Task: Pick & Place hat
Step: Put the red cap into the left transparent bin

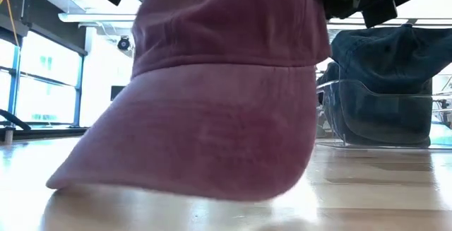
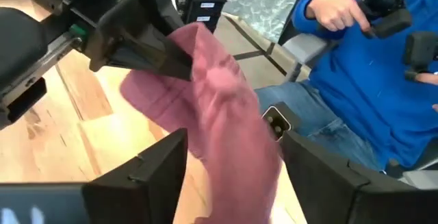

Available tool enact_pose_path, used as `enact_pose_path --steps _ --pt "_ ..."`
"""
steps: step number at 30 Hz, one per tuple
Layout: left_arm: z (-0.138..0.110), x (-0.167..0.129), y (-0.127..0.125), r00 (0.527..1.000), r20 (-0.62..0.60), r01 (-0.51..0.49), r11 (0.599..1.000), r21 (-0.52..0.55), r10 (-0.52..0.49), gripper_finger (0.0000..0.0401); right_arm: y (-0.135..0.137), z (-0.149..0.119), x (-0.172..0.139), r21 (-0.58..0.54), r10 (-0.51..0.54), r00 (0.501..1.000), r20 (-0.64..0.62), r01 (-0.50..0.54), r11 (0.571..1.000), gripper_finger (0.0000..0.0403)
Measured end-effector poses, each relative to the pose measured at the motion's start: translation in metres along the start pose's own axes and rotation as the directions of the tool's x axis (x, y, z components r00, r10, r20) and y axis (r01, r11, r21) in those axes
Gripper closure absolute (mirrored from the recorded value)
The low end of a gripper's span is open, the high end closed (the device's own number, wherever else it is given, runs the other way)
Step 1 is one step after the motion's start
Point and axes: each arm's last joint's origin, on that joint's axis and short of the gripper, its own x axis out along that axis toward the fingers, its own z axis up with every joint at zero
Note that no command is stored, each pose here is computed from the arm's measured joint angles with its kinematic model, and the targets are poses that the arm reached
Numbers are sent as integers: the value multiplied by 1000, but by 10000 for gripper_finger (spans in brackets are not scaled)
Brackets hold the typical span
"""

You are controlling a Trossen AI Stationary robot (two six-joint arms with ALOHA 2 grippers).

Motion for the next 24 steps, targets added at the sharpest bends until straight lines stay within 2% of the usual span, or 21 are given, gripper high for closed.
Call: enact_pose_path --steps 5,8,12,18,24 --pt "-7 10 7 1000 -6 1 1000 -4 -1 162 0 0 0 0 0 1000 0 0 1000 398" --pt "-6 15 8 999 31 23 1000 17 -23 162 0 0 0 1 0 1000 0 0 1000 398" --pt "-15 24 15 1000 11 18 1000 -20 -18 162 0 -1 0 4 -1 1000 -8 1 1000 392" --pt "-7 25 12 987 89 131 991 30 -133 162 0 -1 0 5 -1 1000 -9 1 1000 399" --pt "-4 25 12 985 114 129 991 31 -132 178 0 -2 0 7 -1 1000 -15 1 1000 388"
